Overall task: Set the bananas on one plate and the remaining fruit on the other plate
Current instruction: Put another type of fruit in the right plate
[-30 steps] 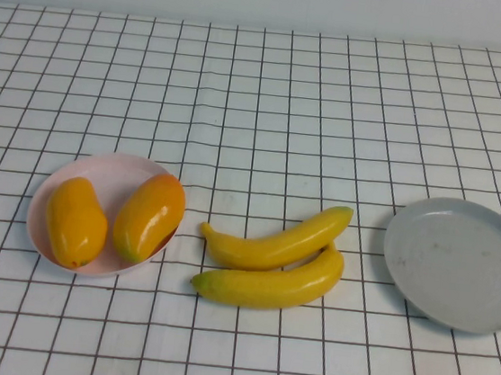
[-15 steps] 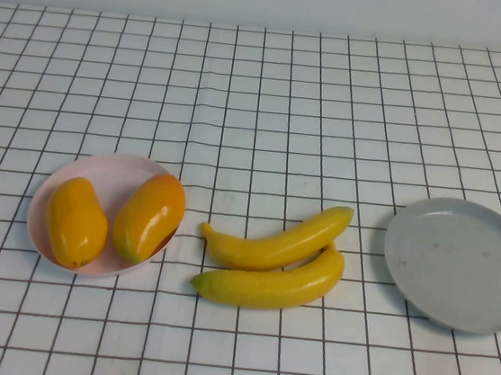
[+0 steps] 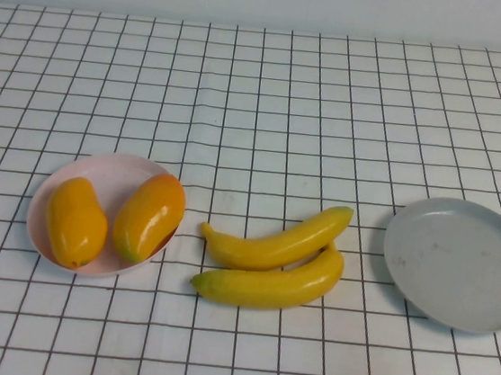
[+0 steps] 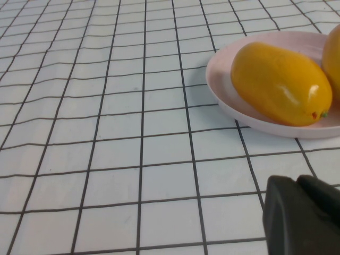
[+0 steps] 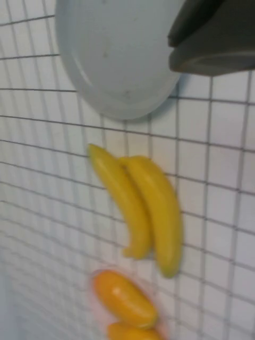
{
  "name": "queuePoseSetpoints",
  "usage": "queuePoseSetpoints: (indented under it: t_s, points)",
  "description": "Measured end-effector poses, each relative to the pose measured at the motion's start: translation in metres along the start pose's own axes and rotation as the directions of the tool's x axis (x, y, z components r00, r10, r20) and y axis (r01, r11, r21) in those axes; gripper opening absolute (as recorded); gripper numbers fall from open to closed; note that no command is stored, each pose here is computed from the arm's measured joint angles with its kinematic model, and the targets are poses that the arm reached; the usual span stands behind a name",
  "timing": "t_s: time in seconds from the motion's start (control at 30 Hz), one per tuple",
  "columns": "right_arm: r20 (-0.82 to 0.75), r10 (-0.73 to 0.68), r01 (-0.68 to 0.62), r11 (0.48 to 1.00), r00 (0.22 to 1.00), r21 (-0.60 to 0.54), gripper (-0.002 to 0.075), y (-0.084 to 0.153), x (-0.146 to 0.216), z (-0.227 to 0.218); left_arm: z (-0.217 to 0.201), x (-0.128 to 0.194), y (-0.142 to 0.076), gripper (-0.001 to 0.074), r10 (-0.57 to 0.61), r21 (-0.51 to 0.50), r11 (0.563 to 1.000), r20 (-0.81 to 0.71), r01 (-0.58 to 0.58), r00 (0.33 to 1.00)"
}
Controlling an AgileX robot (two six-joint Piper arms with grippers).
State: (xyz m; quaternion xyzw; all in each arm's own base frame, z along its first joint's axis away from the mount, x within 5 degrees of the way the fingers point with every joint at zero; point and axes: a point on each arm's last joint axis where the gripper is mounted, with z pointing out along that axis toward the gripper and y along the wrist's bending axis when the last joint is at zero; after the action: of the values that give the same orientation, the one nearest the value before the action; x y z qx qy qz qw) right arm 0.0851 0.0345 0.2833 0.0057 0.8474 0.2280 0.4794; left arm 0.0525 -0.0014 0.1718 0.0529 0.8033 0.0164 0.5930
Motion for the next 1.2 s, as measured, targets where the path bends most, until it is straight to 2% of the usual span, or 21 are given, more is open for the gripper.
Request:
queuePoseSetpoints:
  t_s: [0.07,0.2,0.43,0.53,0.6,0.67,0.73,0.93,1.0,1.1,1.2]
  points:
    - [-0.135,-0.106,0.106,0.994,0.985,-0.004,-0.0016,0.003,-0.019,0.007,0.000,0.000,0.000,-0.0004,0.000,0.000,1.000,0.000,0.000,1.000]
    - [-0.321,-0.255,0.241,0.967,0.912,-0.085,-0.0016,0.006,-0.047,0.023,0.000,0.000,0.000,-0.0004,0.000,0.000,1.000,0.000,0.000,1.000]
    - [-0.412,-0.357,0.322,0.934,0.839,-0.154,0.0004,-0.002,-0.073,0.057,0.000,0.000,0.000,-0.0004,0.000,0.000,1.000,0.000,0.000,1.000]
    - [-0.434,-0.411,0.360,0.912,0.801,-0.198,0.0085,-0.001,-0.077,0.070,0.000,0.000,0.000,-0.0004,0.000,0.000,1.000,0.000,0.000,1.000]
    - [-0.453,-0.474,0.401,0.880,0.755,-0.254,0.0188,0.005,-0.074,0.082,0.000,0.000,0.000,-0.0004,0.000,0.000,1.000,0.000,0.000,1.000]
    - [-0.458,-0.545,0.454,0.838,0.702,-0.302,0.0272,0.014,-0.072,0.092,0.000,0.000,0.000,-0.0004,0.000,0.000,1.000,0.000,0.000,1.000]
    - [-0.459,-0.639,0.529,0.769,0.617,-0.359,0.0326,0.025,-0.066,0.105,0.000,0.000,0.000,-0.0004,0.000,0.000,1.000,0.000,0.000,1.000]
    - [-0.411,-0.857,0.703,0.498,0.310,-0.508,0.0360,0.062,-0.045,0.145,0.000,0.000,0.000,-0.0004,0.000,0.000,1.000,0.000,0.000,1.000]
    - [-0.397,-0.888,0.721,0.431,0.232,-0.542,0.0362,0.072,-0.039,0.162,0.000,0.000,0.000,-0.0004,0.000,0.000,1.000,0.000,0.000,1.000]
    - [-0.377,-0.913,0.727,0.365,0.157,-0.581,0.0370,0.087,-0.030,0.185,0.000,0.000,0.000,-0.0004,0.000,0.000,1.000,0.000,0.000,1.000]
    - [-0.364,-0.923,0.721,0.335,0.123,-0.606,0.0415,0.100,-0.025,0.207,0.000,0.000,0.000,-0.0004,0.000,0.000,1.000,0.000,0.000,1.000]
